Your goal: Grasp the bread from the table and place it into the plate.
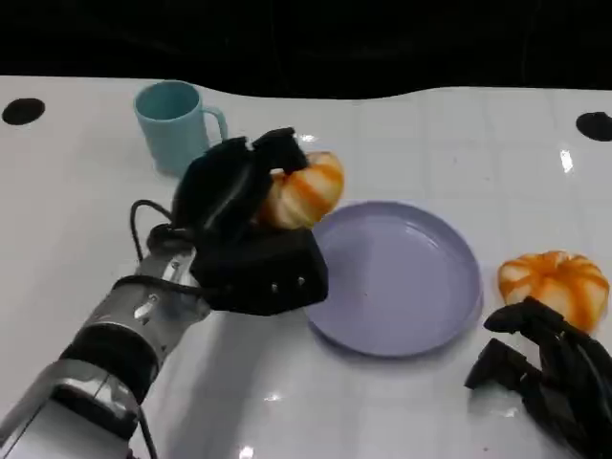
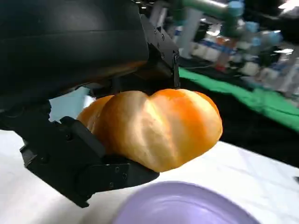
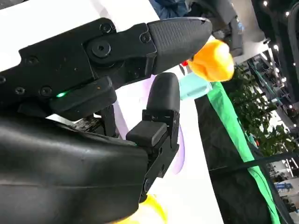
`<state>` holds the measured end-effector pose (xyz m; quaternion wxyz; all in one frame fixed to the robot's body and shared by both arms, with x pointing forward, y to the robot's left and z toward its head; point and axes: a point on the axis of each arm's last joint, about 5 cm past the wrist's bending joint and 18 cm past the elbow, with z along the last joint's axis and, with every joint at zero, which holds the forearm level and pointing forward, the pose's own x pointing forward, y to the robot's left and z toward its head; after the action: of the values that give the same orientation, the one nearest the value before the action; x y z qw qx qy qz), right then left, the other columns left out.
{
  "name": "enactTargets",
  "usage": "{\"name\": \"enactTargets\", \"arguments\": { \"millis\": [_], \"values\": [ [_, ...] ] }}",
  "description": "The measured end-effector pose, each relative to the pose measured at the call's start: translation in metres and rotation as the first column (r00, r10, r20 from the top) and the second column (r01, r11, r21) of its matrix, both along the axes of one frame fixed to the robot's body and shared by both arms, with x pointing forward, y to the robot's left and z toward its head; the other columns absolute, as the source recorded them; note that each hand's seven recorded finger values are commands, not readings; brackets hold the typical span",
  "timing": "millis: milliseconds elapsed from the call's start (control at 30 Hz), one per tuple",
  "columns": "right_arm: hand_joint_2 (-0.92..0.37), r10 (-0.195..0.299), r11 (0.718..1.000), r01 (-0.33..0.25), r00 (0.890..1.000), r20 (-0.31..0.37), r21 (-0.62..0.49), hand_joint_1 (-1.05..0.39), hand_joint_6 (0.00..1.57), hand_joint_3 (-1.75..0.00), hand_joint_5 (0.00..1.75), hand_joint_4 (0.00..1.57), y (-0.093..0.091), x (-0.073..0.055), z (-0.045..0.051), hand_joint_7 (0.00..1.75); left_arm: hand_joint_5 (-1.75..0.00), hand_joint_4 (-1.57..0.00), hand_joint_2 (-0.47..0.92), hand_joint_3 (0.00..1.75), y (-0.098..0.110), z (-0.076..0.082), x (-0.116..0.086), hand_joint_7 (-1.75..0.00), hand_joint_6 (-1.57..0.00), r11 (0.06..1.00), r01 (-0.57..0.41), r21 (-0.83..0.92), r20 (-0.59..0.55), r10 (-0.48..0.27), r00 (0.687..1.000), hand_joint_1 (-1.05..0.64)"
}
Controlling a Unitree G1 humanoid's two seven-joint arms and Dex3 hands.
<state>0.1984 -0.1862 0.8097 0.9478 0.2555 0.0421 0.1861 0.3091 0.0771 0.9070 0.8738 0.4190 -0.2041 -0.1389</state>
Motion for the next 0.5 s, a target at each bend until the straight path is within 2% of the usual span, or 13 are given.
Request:
{"name": "enactTargets", "arguments": {
  "millis": [167,333,500],
  "values": [
    [-0.92,0.000,1.000,0.000,1.000,-0.001,0.000,-0.53,0.61,-0.23,1.50,0.65,0.000,0.000,0.0000,1.16,-1.75,-0.91,0.44,1.30,-0.009,0.002,-0.002,-1.75,-0.71,0.998,0.061,-0.006,-0.001,-0.061,0.998,-0.13],
    [-0.92,0.003,1.000,-0.003,1.000,-0.003,0.003,-0.52,0.61,-0.24,1.49,0.66,0.000,0.000,0.0002,1.14,-1.75,-0.92,0.44,1.32,-0.027,0.010,-0.002,-1.75,-0.73,0.989,0.146,0.005,0.012,-0.146,0.989,-0.15],
    [-0.92,0.004,1.000,-0.004,1.000,-0.001,0.006,-0.53,0.62,-0.21,1.48,0.66,0.000,0.000,0.0001,1.15,-1.75,-0.92,0.48,1.28,-0.036,0.011,-0.003,-1.75,-0.73,0.984,0.176,0.026,-0.017,-0.176,0.984,-0.16]
  ]
}}
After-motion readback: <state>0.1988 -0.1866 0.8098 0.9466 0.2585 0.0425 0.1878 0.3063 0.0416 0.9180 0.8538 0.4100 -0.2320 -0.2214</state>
